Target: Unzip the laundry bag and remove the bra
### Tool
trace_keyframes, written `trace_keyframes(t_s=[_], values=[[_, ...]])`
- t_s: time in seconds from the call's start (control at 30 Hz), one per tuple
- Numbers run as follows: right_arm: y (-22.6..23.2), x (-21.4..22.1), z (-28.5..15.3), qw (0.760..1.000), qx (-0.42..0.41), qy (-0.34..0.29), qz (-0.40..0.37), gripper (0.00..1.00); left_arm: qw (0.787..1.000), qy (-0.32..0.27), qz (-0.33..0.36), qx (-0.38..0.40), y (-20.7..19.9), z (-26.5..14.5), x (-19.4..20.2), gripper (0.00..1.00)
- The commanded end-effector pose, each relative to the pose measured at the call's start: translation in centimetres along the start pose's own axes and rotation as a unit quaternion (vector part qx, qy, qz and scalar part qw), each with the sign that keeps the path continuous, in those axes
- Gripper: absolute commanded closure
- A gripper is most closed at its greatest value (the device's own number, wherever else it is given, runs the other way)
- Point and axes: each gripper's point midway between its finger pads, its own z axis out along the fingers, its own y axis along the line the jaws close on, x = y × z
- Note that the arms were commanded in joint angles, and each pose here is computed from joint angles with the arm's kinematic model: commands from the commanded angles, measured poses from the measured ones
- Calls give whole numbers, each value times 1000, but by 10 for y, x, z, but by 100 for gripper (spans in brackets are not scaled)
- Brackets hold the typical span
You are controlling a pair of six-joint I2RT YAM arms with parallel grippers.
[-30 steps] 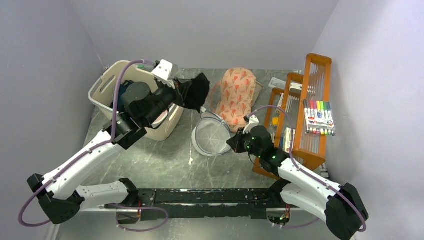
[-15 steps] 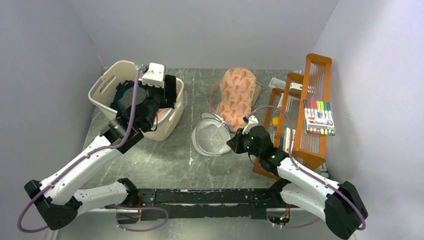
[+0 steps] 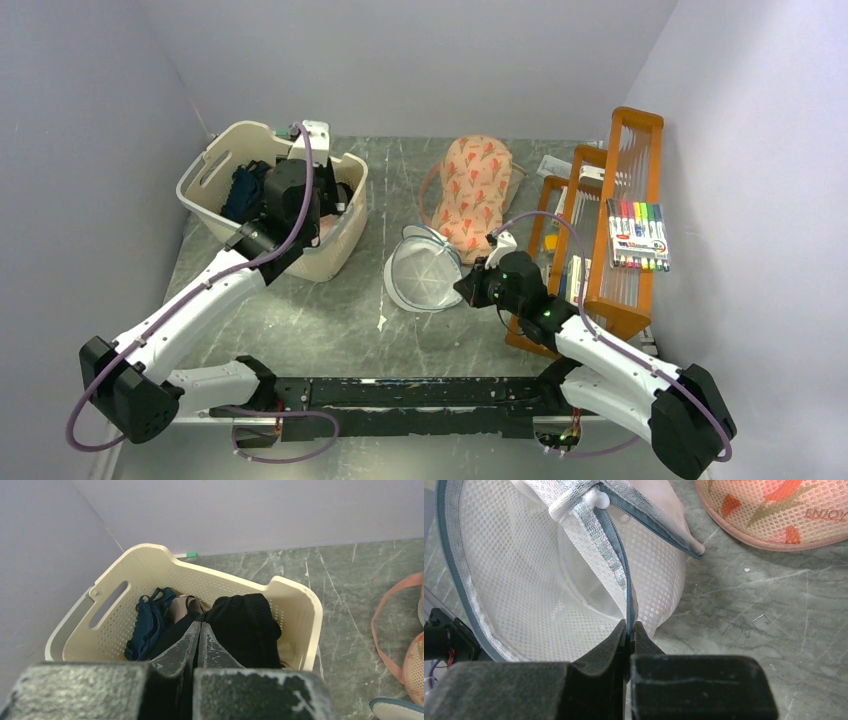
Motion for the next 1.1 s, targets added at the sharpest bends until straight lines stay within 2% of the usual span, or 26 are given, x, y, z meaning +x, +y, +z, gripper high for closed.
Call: trace_keyframes(t_s=[0.0,0.3,0.47,0.53,0.57,0.63,0.67,0.7,0.9,1.07], values=[[6,-11,-3,1000,-7,-13,-7,100,999,3,-33,-4,7,10,4,93],[6,-12,-4,1000,-9,-19,-9,100,996,66,-54,-16,14,43,44,93],[7,-12,-4,1000,-11,-22,-9,100,988,97,-107,-53,35,57,63,87],[8,-12,-4,1000,-14,-22,-9,100,984,108,-130,-47,38,62,68,74],[8,-12,-3,1000,-16,-22,-9,100,983,114,-137,-44,38,64,70,60],[10,-12,-2,1000,-18,-21,-9,100,982,120,-143,-36,38,66,69,22],[10,-13,-2,1000,-18,-20,-10,100,981,120,-145,-38,39,66,68,8],[10,-13,-2,1000,-18,-20,-10,100,981,121,-146,-41,41,65,68,1],[11,-15,0,1000,-17,-19,-11,100,984,86,-157,-26,45,55,50,0],[11,-15,1,1000,-17,-16,-11,100,984,68,-157,46,26,48,37,0]])
